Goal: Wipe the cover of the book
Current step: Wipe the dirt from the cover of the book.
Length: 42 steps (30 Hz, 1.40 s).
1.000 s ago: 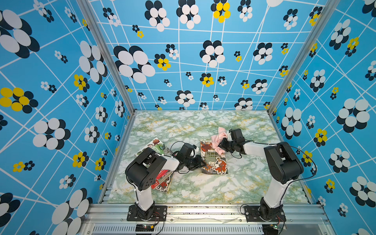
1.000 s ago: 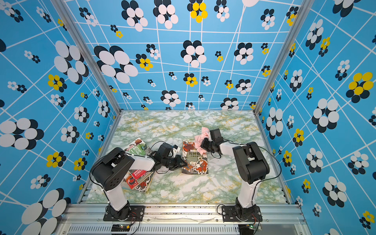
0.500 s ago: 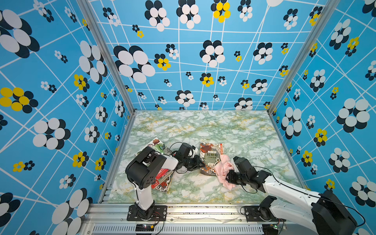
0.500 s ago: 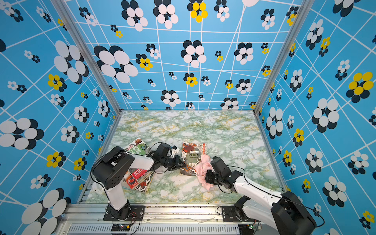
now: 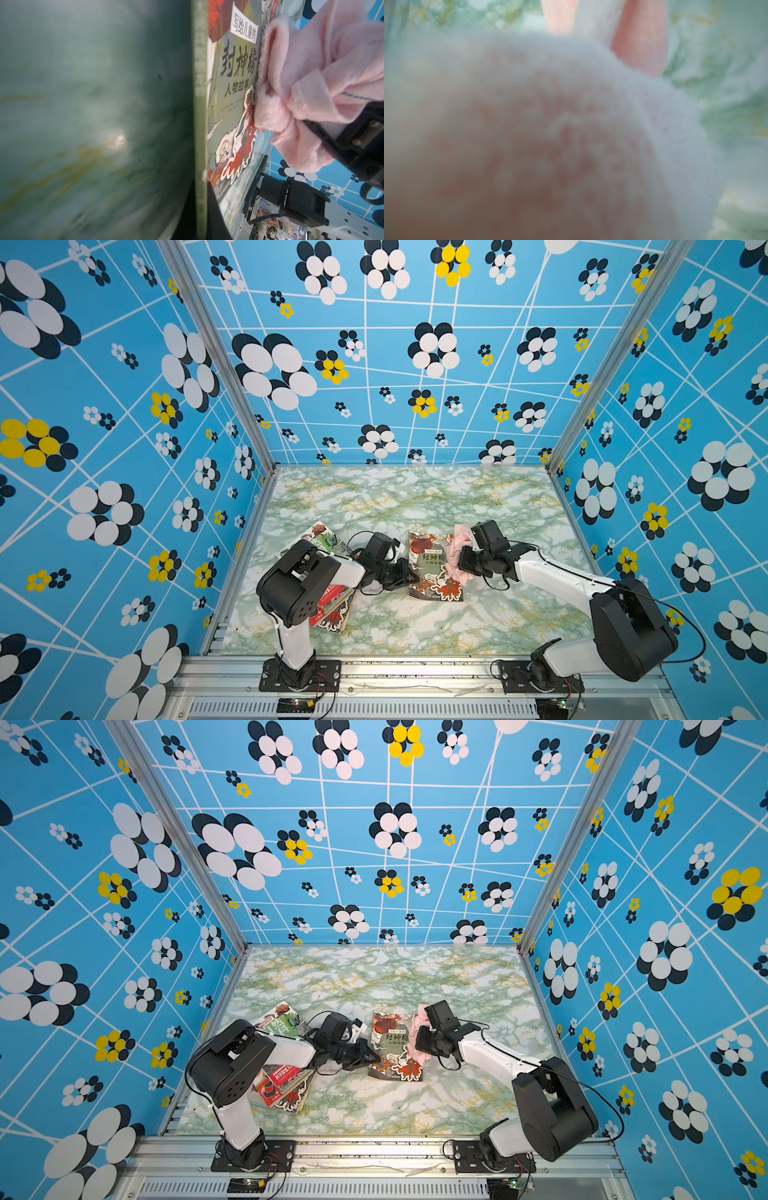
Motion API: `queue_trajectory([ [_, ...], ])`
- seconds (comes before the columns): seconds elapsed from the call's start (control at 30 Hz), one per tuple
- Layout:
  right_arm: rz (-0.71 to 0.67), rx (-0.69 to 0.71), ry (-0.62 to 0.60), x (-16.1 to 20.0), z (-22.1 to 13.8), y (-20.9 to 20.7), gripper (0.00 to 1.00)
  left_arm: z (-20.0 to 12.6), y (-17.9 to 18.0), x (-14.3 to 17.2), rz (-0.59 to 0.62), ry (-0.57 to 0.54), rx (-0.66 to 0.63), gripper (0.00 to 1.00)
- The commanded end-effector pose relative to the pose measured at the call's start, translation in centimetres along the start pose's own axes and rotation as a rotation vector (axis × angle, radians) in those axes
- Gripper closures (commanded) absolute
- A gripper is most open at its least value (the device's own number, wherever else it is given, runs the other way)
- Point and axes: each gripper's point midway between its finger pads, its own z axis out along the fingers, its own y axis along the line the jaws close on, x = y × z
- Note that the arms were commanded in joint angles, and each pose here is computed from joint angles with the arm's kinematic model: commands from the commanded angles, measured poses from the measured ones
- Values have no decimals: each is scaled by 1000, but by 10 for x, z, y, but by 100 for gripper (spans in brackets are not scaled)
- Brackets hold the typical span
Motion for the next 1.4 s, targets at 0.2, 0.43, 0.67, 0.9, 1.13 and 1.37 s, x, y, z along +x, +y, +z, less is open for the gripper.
queue_trajectory([
  [0.2,-23,-2,9,-49,64,-2,100,3,8,13,-14,26,-15,100],
  [0.43,-33,74,-2,-33,60,-33,100,7,7,12,-30,25,6,100],
  [0.67,-63,-122,78,-4,108,50,100,17,2,14,-8,54,0,100],
  [0.9,-61,-351,123,11,130,142,100,16,7,19,-19,61,-13,100],
  [1.13,-43,-314,208,52,107,105,100,13,8,10,-28,37,-17,100],
  [1.37,-63,-294,140,85,64,70,100,16,8,6,-31,41,-14,100],
])
